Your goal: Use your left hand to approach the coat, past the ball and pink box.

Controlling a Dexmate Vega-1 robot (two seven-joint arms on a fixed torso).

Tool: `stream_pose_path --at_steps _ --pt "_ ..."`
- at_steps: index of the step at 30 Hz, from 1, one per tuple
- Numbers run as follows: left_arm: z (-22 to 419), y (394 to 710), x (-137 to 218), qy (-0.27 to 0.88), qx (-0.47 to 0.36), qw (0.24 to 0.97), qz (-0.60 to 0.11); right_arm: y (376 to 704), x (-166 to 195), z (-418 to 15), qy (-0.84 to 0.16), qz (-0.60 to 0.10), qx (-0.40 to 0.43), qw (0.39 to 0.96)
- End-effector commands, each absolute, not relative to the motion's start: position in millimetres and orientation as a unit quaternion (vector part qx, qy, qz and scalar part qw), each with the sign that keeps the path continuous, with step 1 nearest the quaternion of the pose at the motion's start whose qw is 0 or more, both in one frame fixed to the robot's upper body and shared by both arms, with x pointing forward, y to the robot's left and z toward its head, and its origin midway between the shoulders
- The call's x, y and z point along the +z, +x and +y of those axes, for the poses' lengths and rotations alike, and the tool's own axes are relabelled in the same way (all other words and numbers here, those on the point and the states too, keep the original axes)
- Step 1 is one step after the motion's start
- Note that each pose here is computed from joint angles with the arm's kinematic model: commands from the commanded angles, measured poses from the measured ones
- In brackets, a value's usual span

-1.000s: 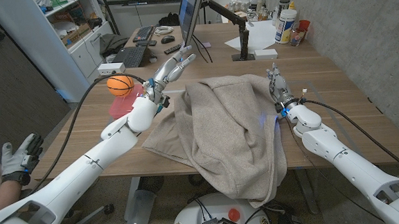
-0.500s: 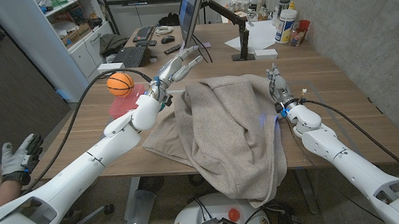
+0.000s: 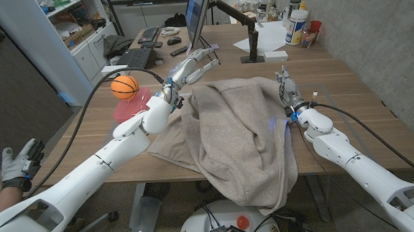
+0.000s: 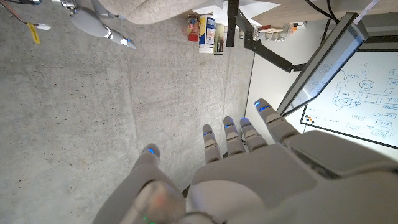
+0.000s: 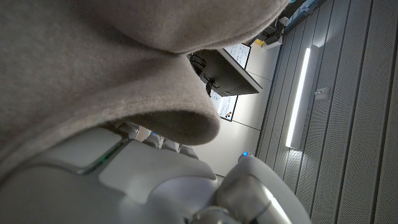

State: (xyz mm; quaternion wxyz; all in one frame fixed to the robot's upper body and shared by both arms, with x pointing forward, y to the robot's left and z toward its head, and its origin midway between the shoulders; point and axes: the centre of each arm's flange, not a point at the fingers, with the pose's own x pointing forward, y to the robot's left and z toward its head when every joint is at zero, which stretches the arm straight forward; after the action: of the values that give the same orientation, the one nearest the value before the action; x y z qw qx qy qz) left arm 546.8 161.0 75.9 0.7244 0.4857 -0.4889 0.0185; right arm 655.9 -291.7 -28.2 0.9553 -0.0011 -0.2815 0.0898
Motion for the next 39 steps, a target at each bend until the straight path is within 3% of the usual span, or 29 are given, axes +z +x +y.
stream_pose_path --at_steps 1,39 --pt "154 544 77 0.489 0.024 0.710 -0.507 657 -28 -292 -0.001 -0.282 0.091 0.955" --pt "133 539 64 0.505 0.004 0.693 -0.514 656 -27 -291 0.000 -0.286 0.093 0.954"
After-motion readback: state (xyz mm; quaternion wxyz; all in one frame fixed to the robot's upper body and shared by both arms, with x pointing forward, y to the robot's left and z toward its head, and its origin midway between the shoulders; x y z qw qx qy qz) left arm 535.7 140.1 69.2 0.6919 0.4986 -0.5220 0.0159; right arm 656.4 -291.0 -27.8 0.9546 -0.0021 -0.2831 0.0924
